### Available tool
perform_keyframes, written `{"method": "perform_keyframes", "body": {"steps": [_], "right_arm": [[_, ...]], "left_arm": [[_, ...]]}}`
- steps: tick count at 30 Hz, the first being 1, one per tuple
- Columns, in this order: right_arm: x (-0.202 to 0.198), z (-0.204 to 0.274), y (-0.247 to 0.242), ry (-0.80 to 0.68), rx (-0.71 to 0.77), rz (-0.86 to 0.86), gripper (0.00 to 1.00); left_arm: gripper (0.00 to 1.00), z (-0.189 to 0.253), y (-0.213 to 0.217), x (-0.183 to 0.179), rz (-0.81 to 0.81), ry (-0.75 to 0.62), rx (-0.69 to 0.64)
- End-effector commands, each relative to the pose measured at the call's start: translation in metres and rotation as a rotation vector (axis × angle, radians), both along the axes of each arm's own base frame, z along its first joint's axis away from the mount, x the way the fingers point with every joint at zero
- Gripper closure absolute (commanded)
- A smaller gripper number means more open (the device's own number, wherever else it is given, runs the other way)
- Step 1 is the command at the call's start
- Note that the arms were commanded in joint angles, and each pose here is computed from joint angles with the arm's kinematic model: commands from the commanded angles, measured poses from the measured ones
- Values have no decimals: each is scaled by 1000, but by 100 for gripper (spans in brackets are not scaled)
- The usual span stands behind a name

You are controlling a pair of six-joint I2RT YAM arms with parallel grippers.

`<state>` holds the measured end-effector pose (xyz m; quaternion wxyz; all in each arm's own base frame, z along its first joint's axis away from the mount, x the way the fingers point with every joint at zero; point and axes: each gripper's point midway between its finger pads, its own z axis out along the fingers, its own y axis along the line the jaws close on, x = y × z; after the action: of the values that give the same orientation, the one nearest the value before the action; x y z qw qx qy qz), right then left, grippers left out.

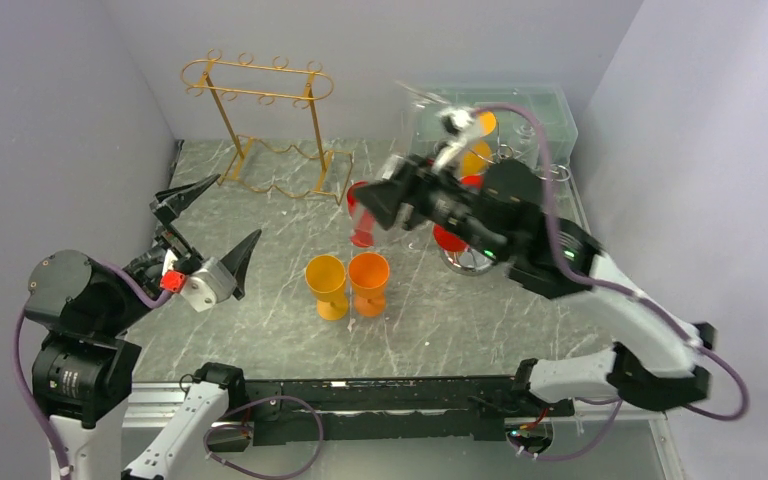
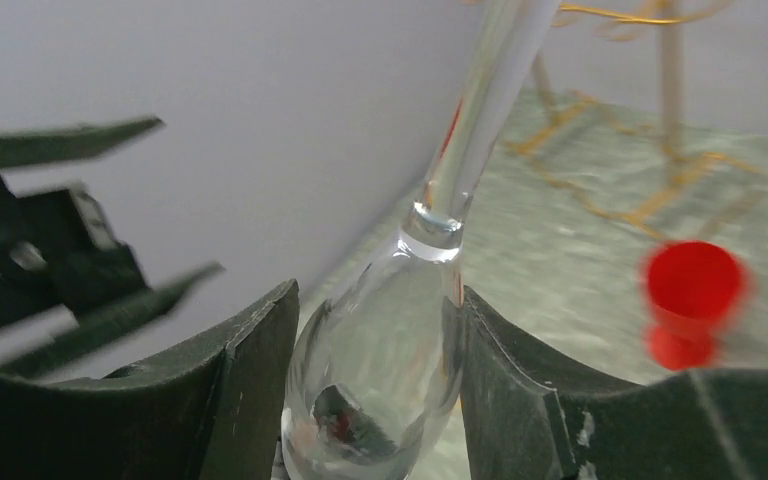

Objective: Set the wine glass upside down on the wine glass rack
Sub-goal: Turn the wine glass upside down at the wine rack.

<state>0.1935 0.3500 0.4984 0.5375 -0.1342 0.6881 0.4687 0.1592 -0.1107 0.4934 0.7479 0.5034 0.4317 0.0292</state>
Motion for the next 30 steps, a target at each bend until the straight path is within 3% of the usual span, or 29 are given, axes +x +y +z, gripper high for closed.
{"method": "perform_keyframes", "body": {"steps": [1,5,8,13,18,22,30], "right_arm": [[1,-29,-97,-145,-224,-204,82],[-16,-44,-131,-172,-291,-191,79],[-33,-58,-127,-197,-362,-69,79],[-61,-84,-82,-173,-471,234,80],[-78,-93,-25,-142,-479,482,82],[-87,-82,6,-170,-435,565,82],[-94,-79,34,-195,-418,605,85]], "left_arm": [[0,-15,0,-2,-1,60,-12],[1,-10,-1,2,-1,58,-36],[1,-3,-8,3,-43,85,-79],[1,15,-33,1,-207,119,-134],[1,42,-58,-1,-404,127,-181],[1,42,-70,-6,-513,149,-151],[4,20,-72,-22,-564,211,-74]]}}
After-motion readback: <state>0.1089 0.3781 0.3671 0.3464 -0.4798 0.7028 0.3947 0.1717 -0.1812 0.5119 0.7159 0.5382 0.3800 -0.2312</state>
